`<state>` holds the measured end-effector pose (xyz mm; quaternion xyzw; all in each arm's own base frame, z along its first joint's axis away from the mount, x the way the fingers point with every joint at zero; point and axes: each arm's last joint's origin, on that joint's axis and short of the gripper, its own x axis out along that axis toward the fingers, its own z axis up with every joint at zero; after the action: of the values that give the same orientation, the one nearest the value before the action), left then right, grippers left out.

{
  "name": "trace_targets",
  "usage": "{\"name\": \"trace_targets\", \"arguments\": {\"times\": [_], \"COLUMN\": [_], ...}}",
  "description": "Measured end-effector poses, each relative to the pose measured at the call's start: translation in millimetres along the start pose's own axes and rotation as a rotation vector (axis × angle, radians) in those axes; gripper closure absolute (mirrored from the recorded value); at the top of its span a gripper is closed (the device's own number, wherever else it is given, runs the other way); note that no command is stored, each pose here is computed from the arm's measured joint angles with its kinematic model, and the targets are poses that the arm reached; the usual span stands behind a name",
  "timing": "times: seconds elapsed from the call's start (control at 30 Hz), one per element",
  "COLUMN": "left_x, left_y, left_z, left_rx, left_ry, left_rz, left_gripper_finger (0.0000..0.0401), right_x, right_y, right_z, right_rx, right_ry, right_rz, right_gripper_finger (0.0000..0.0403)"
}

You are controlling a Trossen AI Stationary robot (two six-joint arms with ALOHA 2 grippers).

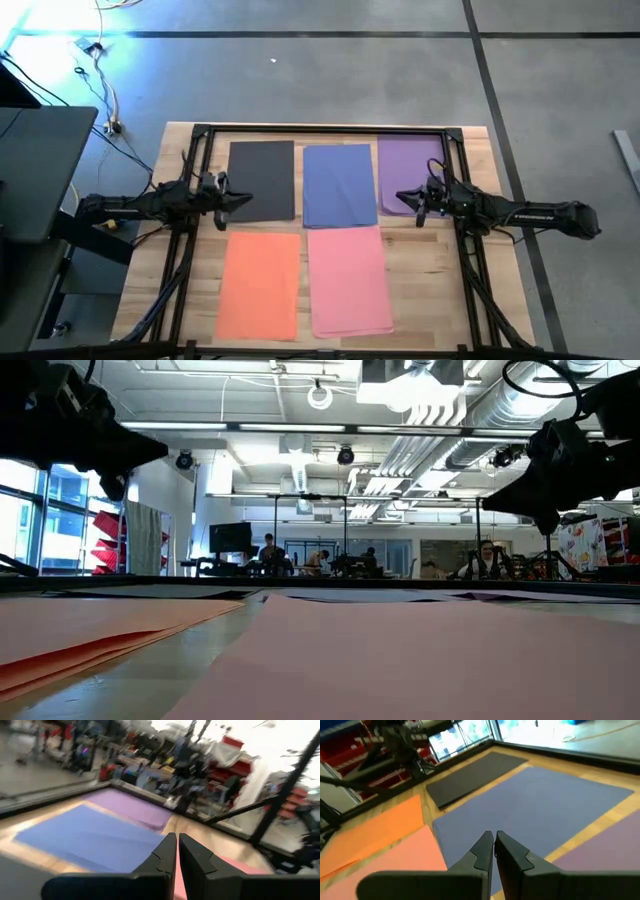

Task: Organize paper
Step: Return to Home Position

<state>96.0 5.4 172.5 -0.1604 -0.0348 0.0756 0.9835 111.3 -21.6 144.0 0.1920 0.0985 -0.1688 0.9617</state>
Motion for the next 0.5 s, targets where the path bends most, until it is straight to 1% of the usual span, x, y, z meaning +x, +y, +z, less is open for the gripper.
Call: {"name": "trace_targets", "arguments": {"times": [0.17, 0.5], "left_x": [2.3, 4.5], "left_y": [1.2, 1.9], "left_z": [-4.3, -7.2], "left_rx": [0.091, 0.1], "left_ry": [0.043, 0.076], "left_rz": [0.013, 0.026], "left_gripper_finger": [0.0401, 0.0401], "right_x": [0.0, -0.4], "right_y": [0.1, 1.3], "right_z": [0.0, -0.4], "right_rx": [0.0, -0.003], "right_ry": [0.001, 0.003], "right_rz": [0.002, 0.009], "right_gripper_finger": [0.0398, 0.0398]}}
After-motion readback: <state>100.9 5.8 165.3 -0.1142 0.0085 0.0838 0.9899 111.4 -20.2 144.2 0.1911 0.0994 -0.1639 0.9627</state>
